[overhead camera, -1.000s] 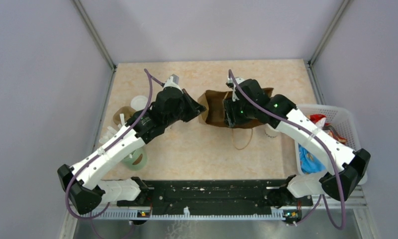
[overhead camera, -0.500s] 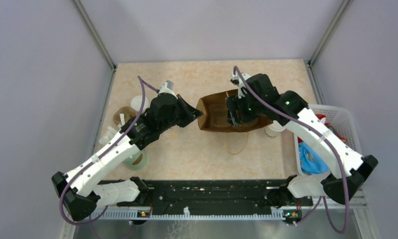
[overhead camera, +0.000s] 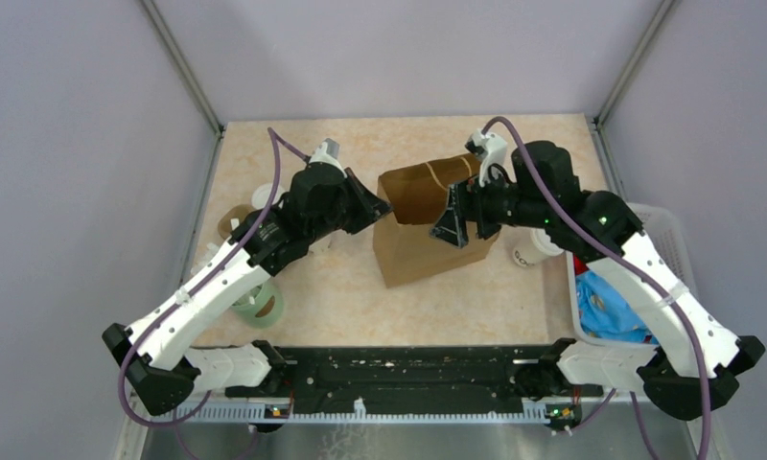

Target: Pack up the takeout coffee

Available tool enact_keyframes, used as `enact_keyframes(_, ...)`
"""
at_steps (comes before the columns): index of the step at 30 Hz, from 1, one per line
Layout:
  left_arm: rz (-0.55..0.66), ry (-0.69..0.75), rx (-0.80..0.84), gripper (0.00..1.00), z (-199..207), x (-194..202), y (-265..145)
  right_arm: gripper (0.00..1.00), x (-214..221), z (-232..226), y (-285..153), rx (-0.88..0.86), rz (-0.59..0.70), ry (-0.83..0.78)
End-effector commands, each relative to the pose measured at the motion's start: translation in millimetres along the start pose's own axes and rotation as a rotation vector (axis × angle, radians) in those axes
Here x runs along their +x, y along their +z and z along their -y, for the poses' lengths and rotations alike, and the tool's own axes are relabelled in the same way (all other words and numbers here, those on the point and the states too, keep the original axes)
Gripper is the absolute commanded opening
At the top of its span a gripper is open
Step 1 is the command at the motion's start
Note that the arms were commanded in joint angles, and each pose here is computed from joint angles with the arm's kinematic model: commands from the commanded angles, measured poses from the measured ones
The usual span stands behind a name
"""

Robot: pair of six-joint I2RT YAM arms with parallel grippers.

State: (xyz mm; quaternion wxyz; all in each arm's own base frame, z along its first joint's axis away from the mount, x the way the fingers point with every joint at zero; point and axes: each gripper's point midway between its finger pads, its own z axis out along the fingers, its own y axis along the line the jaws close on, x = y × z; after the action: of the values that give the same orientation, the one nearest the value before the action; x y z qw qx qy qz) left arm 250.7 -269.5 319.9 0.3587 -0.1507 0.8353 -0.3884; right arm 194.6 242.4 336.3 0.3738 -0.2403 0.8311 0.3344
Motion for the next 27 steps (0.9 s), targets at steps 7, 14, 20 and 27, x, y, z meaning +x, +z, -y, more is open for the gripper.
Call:
enact_keyframes(7,0.064,0.03,-0.017,0.0,-6,-12,-8,0.72,-27,-16,-5,-0.051,0.046,0.0)
enact_keyframes(14,0.065,0.028,-0.041,0.0,-18,-9,-13,0.73,-53,-21,-24,-0.044,0.117,-0.096)
enact_keyframes(20,0.068,0.044,-0.033,0.0,-13,-13,-13,0.78,-76,-14,-11,-0.044,0.2,-0.374)
enact_keyframes(27,0.051,0.064,-0.028,0.0,-11,-11,-12,0.72,-89,-3,27,-0.046,0.176,-0.579)
